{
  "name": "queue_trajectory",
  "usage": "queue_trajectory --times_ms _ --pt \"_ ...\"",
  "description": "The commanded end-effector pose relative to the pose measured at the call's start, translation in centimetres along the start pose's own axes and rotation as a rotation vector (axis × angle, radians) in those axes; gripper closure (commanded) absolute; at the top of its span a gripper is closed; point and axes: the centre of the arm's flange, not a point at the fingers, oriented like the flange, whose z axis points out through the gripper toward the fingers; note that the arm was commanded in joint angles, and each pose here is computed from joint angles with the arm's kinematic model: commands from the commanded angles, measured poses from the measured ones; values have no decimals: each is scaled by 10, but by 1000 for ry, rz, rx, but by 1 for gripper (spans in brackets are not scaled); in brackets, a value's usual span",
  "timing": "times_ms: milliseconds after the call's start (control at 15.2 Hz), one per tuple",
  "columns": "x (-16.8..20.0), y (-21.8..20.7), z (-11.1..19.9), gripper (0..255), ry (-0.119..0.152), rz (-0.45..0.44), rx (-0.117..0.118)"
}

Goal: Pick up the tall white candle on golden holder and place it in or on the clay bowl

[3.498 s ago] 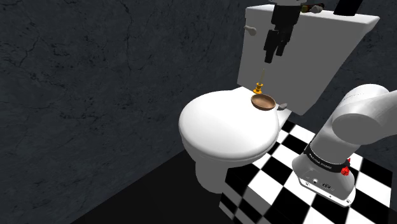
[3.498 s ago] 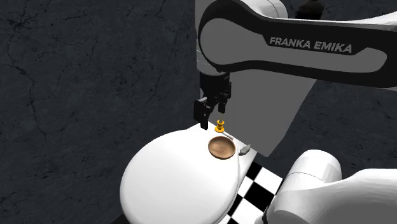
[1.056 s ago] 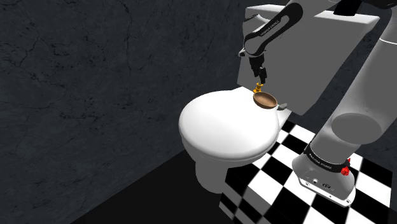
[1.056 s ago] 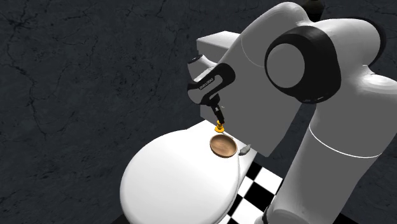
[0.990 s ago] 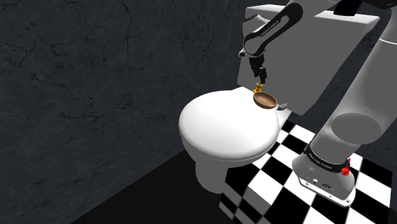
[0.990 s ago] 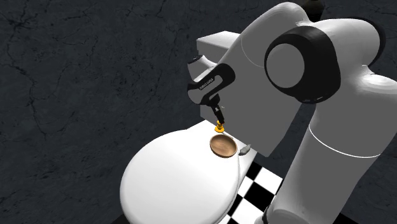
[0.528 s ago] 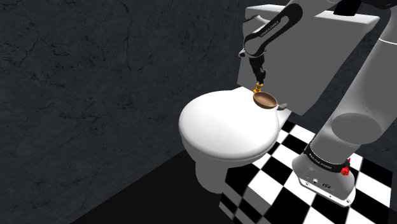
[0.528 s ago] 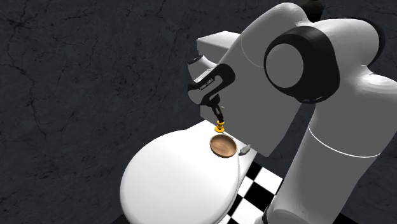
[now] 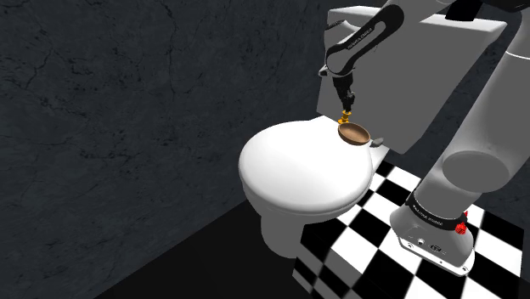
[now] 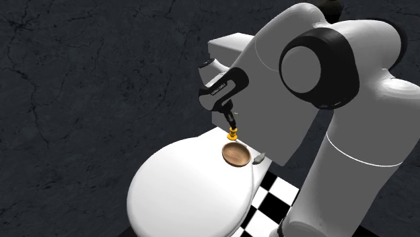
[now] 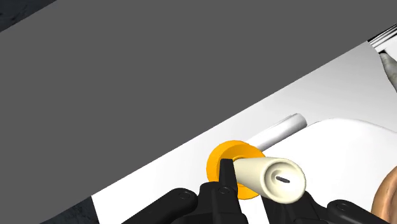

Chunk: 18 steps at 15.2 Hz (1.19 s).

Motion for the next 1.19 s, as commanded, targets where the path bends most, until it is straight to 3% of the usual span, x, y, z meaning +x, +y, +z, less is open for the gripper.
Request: queue_trajectory --times_ms 0,1122 --pt "-2 -1 -5 255 0 0 1" --pt "-35 -5 -88 255 0 0 1"
